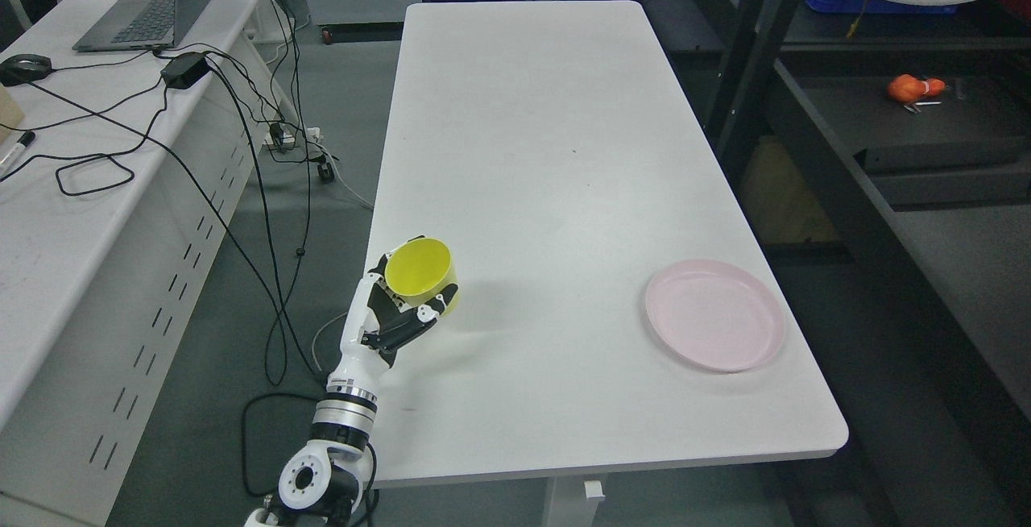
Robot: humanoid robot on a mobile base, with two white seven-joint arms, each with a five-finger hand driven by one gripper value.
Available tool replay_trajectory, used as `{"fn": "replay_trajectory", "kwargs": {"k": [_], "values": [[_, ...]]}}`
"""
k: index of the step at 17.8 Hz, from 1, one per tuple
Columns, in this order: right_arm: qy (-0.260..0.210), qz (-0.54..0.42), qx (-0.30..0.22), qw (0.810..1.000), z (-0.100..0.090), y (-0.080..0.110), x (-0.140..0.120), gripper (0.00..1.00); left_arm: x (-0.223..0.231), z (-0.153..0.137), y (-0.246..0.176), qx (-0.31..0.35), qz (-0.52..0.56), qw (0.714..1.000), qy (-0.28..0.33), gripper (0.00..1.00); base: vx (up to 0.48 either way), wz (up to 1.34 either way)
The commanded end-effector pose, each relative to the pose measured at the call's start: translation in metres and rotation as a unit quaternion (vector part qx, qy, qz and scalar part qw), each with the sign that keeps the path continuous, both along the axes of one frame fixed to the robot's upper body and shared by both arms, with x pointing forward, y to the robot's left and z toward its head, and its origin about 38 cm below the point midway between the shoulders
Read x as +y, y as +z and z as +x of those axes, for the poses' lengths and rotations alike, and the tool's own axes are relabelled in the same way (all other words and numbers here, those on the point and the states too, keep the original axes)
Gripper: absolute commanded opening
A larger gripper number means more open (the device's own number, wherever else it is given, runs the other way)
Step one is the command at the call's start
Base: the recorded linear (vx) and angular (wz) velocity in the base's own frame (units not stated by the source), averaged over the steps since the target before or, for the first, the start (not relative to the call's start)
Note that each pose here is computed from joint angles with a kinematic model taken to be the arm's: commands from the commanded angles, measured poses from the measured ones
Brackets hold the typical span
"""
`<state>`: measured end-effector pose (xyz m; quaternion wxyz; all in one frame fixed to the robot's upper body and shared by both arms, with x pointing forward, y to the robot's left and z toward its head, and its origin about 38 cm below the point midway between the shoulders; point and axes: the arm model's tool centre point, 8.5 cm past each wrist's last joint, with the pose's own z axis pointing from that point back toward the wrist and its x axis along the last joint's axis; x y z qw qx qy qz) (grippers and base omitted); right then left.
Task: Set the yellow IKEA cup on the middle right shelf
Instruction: 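Lift the yellow cup with the left hand while turning toward the shelf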
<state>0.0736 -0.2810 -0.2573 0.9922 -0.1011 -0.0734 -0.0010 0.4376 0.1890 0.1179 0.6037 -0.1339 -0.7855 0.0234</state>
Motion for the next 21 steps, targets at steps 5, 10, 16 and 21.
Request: {"fn": "replay_trajectory", "kwargs": {"k": [5,10,16,21], "values": [[-0.004,-0.006,0.007,1.000,-0.009,0.000,-0.010,0.99,0.024,-0.038,0.075,-0.130,-0.019,0.991,0.014,0.00,-0.113,-0.23],[-0.004,-0.006,0.007,1.000,-0.009,0.000,-0.010,0.99,0.021,-0.042,0.077,-0.132,-0.020,0.991,0.010,0.00,-0.163,-0.32],[-0.004,-0.006,0.007,1.000,-0.009,0.000,-0.010,0.99,0.020,-0.042,0.078,-0.137,-0.020,0.990,0.010,0.00,-0.235,-0.56],[-0.004,-0.006,0.007,1.000,-0.009,0.000,-0.010,0.99,0.020,-0.043,0.080,-0.147,-0.022,0.989,0.011,0.00,-0.288,-0.89]]}}
